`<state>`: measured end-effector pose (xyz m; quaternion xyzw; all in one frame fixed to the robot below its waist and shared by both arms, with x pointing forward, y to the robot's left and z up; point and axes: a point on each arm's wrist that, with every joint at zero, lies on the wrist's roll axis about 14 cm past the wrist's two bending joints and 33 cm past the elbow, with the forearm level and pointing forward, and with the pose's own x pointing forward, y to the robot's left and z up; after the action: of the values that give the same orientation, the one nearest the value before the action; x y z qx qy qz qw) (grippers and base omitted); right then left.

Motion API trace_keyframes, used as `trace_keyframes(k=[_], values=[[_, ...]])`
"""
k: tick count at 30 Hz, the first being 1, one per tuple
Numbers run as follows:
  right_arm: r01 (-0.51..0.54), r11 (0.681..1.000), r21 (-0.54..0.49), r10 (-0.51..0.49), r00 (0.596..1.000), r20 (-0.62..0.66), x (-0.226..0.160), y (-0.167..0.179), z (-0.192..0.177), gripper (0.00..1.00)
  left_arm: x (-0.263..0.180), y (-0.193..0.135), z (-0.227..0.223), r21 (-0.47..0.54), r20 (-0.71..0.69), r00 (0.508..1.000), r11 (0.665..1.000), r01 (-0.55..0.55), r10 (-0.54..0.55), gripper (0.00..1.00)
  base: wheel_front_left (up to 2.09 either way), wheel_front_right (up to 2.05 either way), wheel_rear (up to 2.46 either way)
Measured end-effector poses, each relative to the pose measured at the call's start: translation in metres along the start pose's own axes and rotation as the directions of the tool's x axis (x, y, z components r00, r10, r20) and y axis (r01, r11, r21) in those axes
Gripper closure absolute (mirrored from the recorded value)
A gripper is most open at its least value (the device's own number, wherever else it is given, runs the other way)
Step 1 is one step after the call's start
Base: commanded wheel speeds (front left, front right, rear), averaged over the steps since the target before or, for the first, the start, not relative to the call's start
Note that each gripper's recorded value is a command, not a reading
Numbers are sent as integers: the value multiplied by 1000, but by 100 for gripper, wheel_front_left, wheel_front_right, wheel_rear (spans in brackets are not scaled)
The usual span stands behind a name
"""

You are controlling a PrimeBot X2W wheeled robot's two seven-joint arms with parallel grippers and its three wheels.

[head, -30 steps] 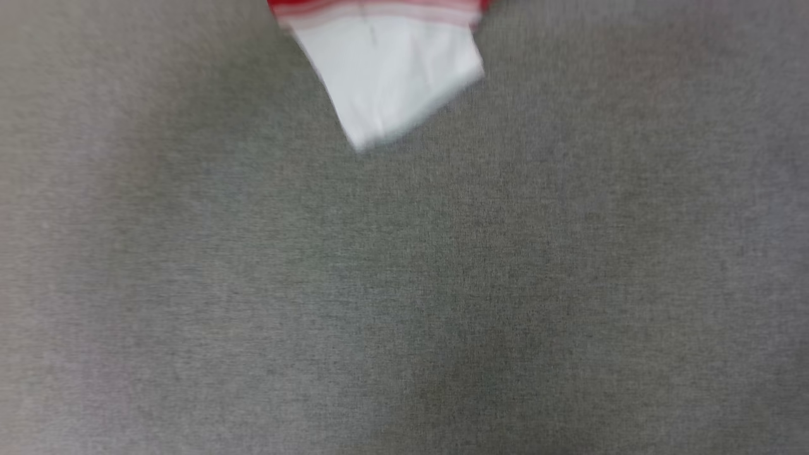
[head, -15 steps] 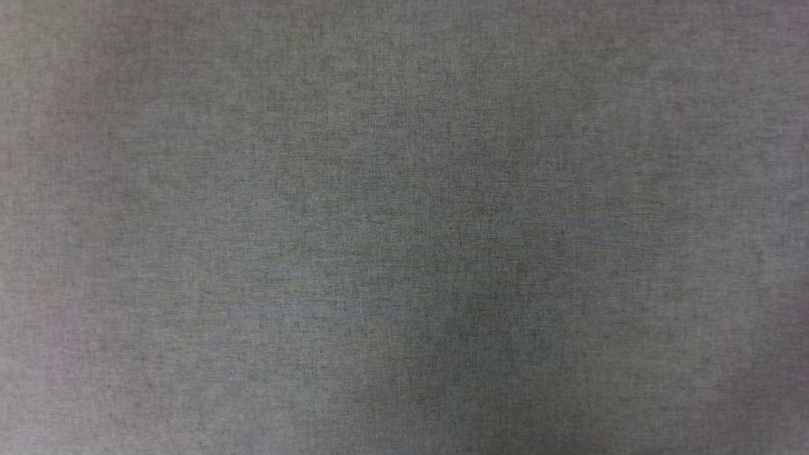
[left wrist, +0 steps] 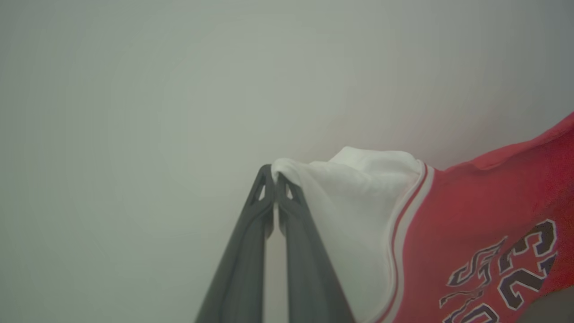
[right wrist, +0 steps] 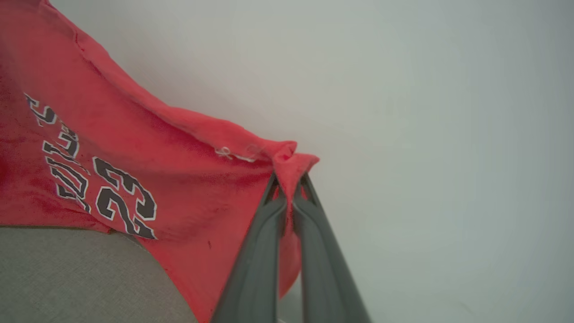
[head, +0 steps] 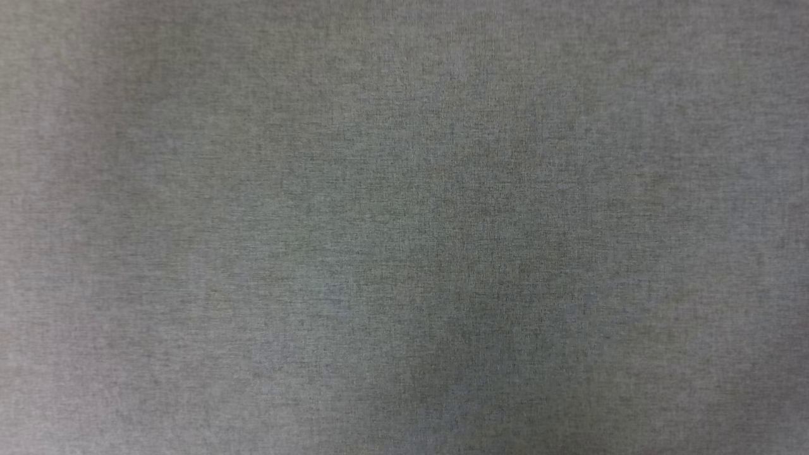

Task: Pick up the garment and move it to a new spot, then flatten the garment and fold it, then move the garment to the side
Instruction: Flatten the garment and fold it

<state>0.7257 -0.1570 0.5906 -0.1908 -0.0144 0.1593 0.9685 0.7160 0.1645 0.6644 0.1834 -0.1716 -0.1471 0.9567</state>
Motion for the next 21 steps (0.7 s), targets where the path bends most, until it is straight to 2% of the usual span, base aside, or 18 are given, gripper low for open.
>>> trace_keyframes(k=[5, 10, 16, 21], values=[[-63, 997, 52, 66, 996, -68, -20, 32, -43, 100, -37, -29, -44, -65, -104, 993, 997, 41, -48, 100, 0, 0, 0], [-121, 989, 84, 131, 982, -133, -54, 60, -75, 100, -87, -65, -66, -130, -171, 980, 988, 80, -102, 100, 0, 0, 0], [-173, 976, 135, 194, 967, -166, -103, 85, -91, 100, -170, -107, -90, -203, -286, 945, 974, 104, -161, 100, 0, 0, 0], [-185, 967, 176, 222, 950, -220, -152, 95, -107, 100, -233, -124, -93, -251, -364, 916, 965, 77, -168, 100, 0, 0, 0]])
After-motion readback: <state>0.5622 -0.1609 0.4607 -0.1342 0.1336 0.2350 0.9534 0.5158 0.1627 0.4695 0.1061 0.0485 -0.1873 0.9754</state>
